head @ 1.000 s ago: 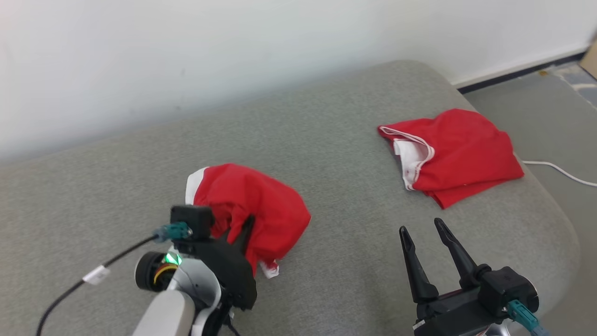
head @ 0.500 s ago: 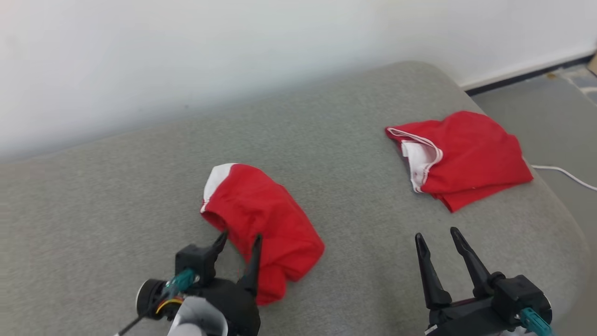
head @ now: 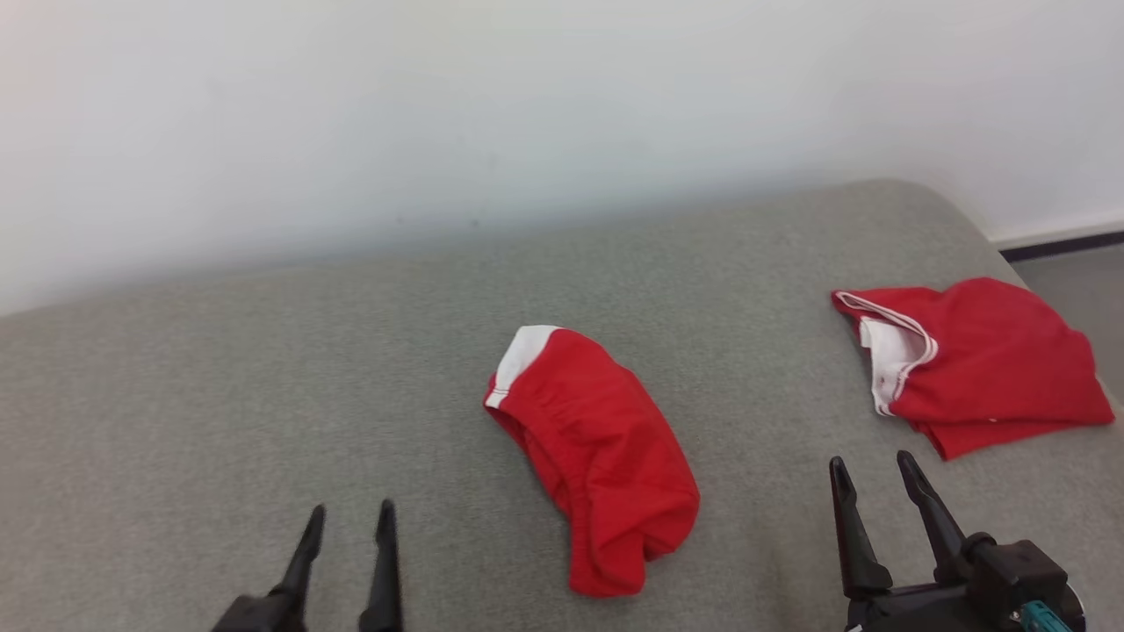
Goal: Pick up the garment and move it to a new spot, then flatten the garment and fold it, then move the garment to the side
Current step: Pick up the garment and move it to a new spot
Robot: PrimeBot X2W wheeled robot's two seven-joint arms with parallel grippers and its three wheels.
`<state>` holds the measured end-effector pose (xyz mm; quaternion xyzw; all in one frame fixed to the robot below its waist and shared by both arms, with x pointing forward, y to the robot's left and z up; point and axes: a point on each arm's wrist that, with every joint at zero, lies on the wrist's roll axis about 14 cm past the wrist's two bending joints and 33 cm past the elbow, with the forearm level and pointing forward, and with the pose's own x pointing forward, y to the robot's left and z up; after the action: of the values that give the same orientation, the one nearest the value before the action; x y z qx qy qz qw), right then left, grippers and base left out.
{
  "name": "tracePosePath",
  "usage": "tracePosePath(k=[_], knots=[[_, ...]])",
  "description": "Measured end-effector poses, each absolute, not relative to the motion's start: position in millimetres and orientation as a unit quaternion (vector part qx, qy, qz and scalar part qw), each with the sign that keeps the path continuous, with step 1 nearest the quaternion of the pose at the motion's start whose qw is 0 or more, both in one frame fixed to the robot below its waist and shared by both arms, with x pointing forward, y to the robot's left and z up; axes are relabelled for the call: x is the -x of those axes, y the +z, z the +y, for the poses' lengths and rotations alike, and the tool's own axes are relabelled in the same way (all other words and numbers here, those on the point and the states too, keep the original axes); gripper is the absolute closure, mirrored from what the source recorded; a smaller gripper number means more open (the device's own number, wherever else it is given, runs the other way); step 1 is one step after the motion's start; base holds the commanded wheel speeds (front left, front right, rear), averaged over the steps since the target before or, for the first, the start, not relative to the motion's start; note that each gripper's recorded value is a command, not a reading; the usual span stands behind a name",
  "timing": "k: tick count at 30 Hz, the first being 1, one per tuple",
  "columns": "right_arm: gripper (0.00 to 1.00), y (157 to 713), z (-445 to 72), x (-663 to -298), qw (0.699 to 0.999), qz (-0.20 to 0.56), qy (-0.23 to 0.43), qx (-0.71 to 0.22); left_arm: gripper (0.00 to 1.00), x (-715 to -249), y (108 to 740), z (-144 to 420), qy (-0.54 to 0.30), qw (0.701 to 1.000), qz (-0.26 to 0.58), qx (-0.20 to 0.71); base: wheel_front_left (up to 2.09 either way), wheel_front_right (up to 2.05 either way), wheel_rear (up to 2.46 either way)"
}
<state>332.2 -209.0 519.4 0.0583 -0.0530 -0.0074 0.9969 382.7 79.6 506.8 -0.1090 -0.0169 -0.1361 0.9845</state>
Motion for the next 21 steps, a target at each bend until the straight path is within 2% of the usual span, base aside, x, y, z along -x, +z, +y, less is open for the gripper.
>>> tracePosePath(k=[10,21], knots=[[0.00,509,-198,-335,0.997,-0.038,0.012,-0.059,0.00,-356,521,171,-0.023,0.996,-0.060,0.064,0.00,0.00,0.00],[0.00,484,-198,-326,0.998,-0.005,0.009,-0.064,0.00,-333,497,196,-0.009,0.999,-0.027,0.039,0.00,0.00,0.00]])
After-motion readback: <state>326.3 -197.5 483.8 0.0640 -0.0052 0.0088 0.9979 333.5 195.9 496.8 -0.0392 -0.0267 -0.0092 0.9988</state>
